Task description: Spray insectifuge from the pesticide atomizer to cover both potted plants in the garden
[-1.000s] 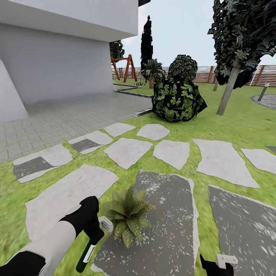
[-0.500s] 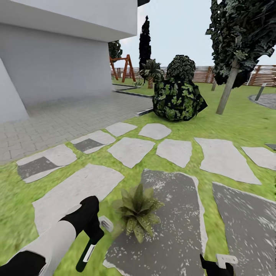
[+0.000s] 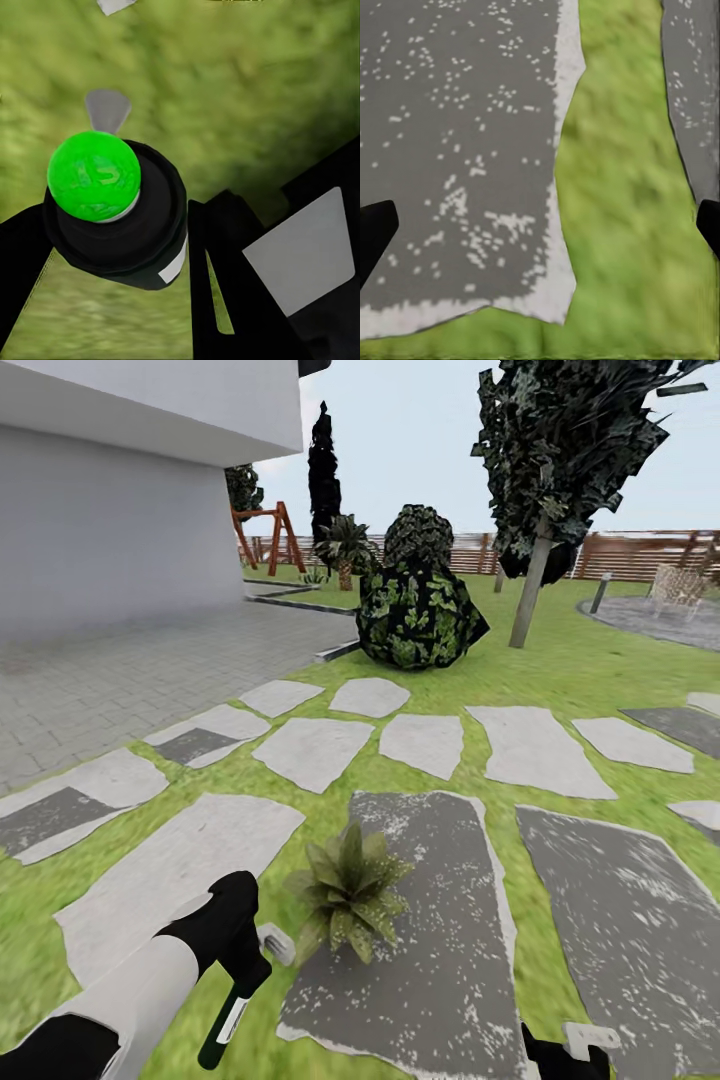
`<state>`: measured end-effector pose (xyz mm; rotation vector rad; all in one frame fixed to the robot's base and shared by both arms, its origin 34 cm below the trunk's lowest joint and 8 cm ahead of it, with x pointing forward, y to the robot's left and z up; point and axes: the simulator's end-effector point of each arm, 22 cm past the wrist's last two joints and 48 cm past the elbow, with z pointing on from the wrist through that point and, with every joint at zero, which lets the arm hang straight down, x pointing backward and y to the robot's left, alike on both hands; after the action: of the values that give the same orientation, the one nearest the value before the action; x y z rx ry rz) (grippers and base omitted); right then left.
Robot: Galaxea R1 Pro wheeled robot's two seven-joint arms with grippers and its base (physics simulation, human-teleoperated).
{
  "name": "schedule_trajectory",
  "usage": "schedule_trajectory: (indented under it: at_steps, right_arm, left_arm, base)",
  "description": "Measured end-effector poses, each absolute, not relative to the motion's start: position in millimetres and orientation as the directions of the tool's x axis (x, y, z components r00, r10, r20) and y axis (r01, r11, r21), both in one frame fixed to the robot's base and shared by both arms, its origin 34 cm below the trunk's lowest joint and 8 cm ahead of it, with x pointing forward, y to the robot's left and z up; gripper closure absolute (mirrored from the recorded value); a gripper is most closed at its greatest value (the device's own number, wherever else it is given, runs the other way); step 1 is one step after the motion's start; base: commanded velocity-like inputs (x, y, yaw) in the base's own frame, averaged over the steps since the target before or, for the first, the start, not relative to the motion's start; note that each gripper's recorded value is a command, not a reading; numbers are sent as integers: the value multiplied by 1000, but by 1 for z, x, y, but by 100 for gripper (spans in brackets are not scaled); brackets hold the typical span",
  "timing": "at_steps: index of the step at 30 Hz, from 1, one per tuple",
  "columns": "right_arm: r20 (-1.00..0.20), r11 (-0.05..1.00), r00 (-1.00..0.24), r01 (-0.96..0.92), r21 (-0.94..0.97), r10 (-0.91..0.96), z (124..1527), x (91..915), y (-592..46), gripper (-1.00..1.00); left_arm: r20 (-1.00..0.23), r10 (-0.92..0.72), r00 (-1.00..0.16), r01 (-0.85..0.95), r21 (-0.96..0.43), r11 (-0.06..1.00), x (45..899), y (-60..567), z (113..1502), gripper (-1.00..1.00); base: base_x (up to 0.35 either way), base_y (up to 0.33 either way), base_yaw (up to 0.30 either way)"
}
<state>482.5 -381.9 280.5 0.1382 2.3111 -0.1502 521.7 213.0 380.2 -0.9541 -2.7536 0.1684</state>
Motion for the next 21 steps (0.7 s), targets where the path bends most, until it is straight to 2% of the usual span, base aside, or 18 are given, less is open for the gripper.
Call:
schedule_trajectory:
  at_steps: [6,15,21]
  right_arm:
    - [-736,987,-675,147,-65,52,281,483,-382,-100]
    - [-736,987,-675,145,-64,51,281,483,-381,-100]
    - [-736,987,-675,145,-64,51,281,483,-381,-100]
  left_arm:
    - [166,632,-757,606,-185,774,521,204,381,100]
    - [170,636,-753,612,-178,771,521,204,381,100]
    - [184,641,-745,614,-184,767,516,204,377,100]
  base:
    - [15,29,-218]
    - [184,213,-12]
    - [26,37,0]
